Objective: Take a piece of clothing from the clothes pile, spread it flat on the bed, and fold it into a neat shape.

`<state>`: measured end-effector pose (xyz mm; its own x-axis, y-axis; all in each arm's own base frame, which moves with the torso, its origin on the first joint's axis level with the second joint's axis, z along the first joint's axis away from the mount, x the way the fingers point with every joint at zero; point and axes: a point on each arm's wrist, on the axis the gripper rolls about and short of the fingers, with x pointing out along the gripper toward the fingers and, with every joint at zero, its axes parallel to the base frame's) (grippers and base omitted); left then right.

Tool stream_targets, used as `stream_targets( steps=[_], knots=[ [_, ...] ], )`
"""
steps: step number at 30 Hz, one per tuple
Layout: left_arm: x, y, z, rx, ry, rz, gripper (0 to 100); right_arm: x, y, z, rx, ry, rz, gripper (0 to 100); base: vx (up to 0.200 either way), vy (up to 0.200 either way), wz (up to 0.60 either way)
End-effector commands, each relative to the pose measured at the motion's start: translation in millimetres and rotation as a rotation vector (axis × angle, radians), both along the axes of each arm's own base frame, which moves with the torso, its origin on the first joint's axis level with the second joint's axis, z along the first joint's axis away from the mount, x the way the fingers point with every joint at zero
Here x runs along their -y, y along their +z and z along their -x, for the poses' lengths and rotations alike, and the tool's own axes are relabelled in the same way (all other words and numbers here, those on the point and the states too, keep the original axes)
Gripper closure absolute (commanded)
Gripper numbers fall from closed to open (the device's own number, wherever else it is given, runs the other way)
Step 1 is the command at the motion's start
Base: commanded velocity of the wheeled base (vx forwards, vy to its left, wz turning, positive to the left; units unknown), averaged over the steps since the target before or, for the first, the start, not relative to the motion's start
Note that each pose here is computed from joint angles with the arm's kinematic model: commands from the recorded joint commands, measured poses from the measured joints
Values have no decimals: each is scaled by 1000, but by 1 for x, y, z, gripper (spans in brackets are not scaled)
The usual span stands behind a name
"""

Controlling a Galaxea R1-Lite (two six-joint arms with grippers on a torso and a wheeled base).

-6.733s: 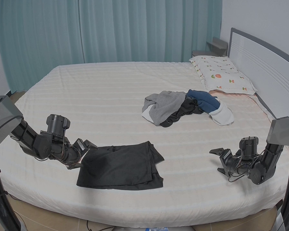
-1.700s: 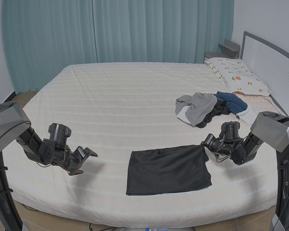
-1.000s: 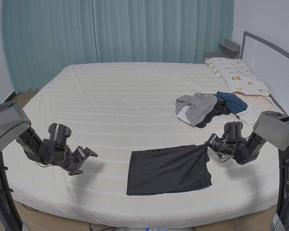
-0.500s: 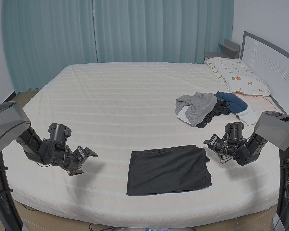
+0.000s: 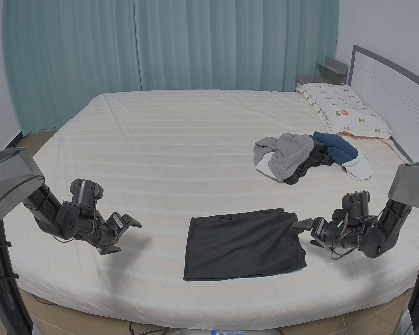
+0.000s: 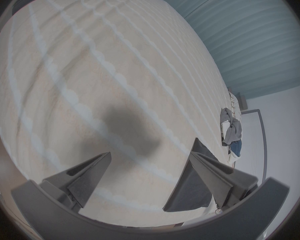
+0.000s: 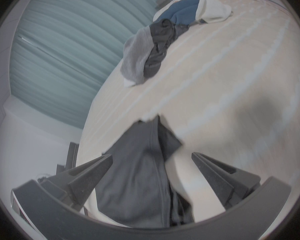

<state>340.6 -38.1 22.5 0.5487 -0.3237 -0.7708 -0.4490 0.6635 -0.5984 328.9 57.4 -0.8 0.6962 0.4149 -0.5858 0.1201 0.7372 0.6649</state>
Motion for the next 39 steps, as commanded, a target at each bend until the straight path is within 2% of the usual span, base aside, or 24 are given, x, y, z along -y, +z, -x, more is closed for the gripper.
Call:
stream_targets(
  steps=[1,8,14,25,26,33,39],
  knots=[
    [0,-1,0,-1,0,0,0,-9,17,36,21,106,-7,0,-200,0,0],
    [0,-1,0,-1,-1,-1,0,-23,9,42,28,156,-7,0,-29,0,0],
    [1,-1,0,-1,-3,-1,0,-26,-7,31,30,149,1,0,0,0,0],
    [1,-1,0,0,-4,-2,0,-26,-15,22,35,143,4,0,0,0,0],
    [1,-1,0,0,-4,-2,0,-27,-17,21,34,145,6,100,0,0,0],
    [1,-1,0,0,-4,-2,0,-23,-20,29,31,154,67,100,0,0,0],
    [1,-1,0,-2,-3,-3,0,-13,-14,37,43,136,77,100,0,0,0]
  ],
)
